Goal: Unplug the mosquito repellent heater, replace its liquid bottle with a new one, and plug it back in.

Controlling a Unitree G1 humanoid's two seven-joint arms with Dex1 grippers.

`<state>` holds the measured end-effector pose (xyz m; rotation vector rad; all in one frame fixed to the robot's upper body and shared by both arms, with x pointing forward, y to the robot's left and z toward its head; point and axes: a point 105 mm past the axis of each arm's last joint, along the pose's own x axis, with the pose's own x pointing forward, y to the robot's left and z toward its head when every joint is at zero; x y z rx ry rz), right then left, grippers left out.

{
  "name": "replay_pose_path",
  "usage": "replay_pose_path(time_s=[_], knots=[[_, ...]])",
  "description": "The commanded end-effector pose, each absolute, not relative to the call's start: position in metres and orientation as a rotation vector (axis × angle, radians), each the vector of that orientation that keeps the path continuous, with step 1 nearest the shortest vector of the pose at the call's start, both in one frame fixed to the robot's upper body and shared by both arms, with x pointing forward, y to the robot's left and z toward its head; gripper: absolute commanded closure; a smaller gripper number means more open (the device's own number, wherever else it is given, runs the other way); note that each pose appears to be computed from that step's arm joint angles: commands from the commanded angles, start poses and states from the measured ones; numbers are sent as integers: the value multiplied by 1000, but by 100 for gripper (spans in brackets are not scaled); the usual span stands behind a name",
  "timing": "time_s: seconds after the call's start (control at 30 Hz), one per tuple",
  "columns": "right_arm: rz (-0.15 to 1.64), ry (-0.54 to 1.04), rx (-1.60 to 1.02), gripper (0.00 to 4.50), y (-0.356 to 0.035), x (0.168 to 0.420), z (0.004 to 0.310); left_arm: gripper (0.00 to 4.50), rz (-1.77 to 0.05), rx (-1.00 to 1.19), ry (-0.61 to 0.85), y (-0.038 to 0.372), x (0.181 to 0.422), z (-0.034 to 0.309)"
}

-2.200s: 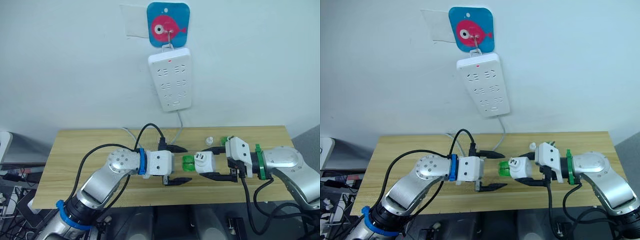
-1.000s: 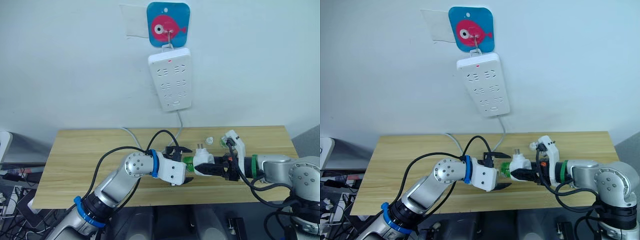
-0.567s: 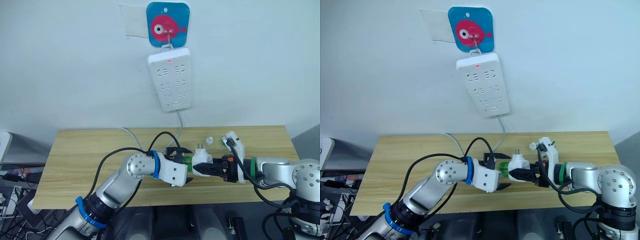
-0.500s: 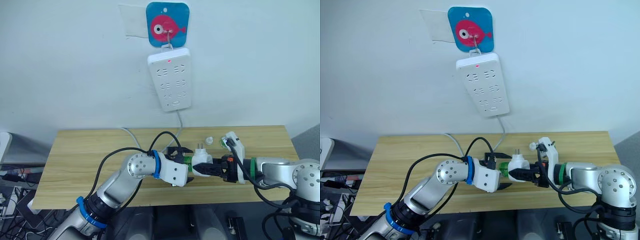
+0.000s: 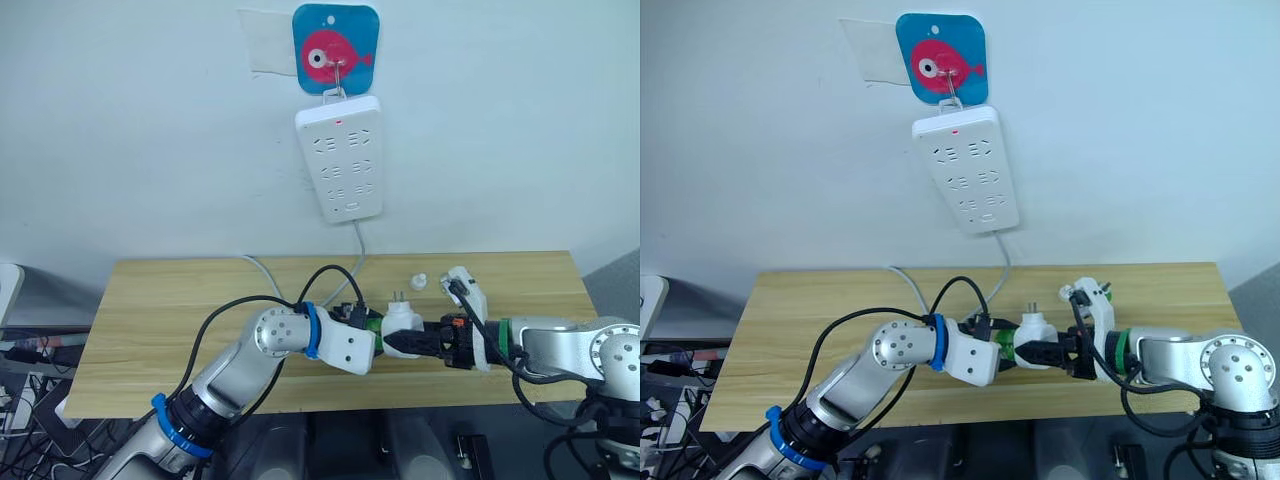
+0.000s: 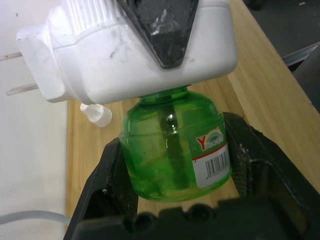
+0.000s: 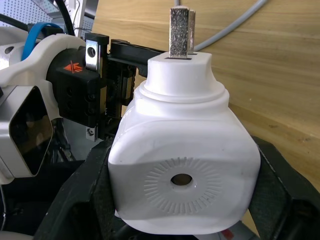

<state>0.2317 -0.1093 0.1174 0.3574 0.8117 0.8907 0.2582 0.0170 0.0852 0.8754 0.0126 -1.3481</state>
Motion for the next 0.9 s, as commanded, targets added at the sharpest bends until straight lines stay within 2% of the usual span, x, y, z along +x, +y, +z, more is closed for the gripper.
replay_pose_path(time_s=[0.03,0.1,0.23,0.27,0.4,0.47,0.53,0.63,0.83,0.9], knots=[[924,757,362,152,-108,228,133,225,-1347,837,-20,14,255,91],[891,729,360,152,-114,232,138,225,-1343,811,-15,18,258,91],[846,681,372,18,-119,233,143,225,-1333,707,4,22,263,90],[827,660,374,9,-120,234,145,225,-1328,680,6,22,264,91],[729,532,403,9,-127,239,158,225,-1346,499,-12,18,262,100],[681,462,441,9,-131,238,165,225,-1391,333,-22,14,255,107],[667,397,392,9,-129,228,167,225,-1380,125,-28,13,256,119],[675,295,370,9,-117,212,171,225,-1423,-69,-5,13,250,129],[590,176,453,9,-105,203,174,225,-1430,-230,16,16,255,143],[573,155,444,9,-104,205,175,225,-1437,-220,20,17,257,143]])
